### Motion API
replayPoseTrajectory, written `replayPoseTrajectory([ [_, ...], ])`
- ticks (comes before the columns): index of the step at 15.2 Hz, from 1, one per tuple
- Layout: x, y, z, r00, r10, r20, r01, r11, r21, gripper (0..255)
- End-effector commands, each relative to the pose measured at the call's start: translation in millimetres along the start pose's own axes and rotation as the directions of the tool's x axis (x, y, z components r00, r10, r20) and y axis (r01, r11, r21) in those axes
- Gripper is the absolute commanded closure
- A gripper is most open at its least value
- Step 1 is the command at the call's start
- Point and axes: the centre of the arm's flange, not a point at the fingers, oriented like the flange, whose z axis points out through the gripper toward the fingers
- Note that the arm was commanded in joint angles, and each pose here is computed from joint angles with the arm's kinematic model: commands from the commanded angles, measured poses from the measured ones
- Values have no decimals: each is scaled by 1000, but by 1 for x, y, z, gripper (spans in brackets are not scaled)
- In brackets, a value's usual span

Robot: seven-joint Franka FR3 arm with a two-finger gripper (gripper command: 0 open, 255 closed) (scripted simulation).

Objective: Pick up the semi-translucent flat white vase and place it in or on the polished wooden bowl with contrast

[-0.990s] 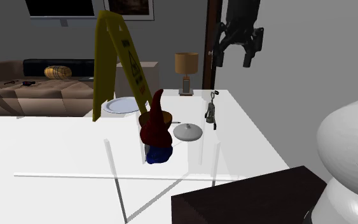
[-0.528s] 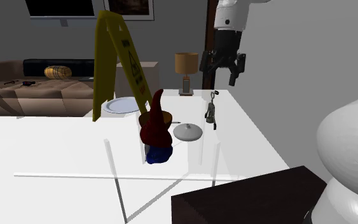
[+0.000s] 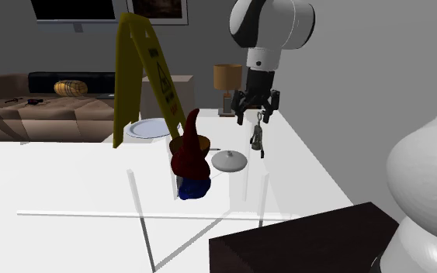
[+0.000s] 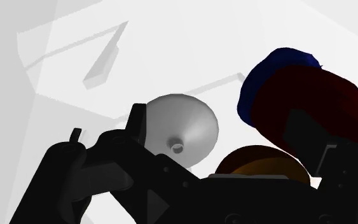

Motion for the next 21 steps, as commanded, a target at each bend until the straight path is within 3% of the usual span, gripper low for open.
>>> replayPoseTrajectory([
  [1,17,3,21,1000,-2,-11,2,1000,1,0],
  [14,127,13,145,997,-13,-70,14,1000,5,0],
  [21,132,13,180,997,-14,-72,14,1000,5,0],
])
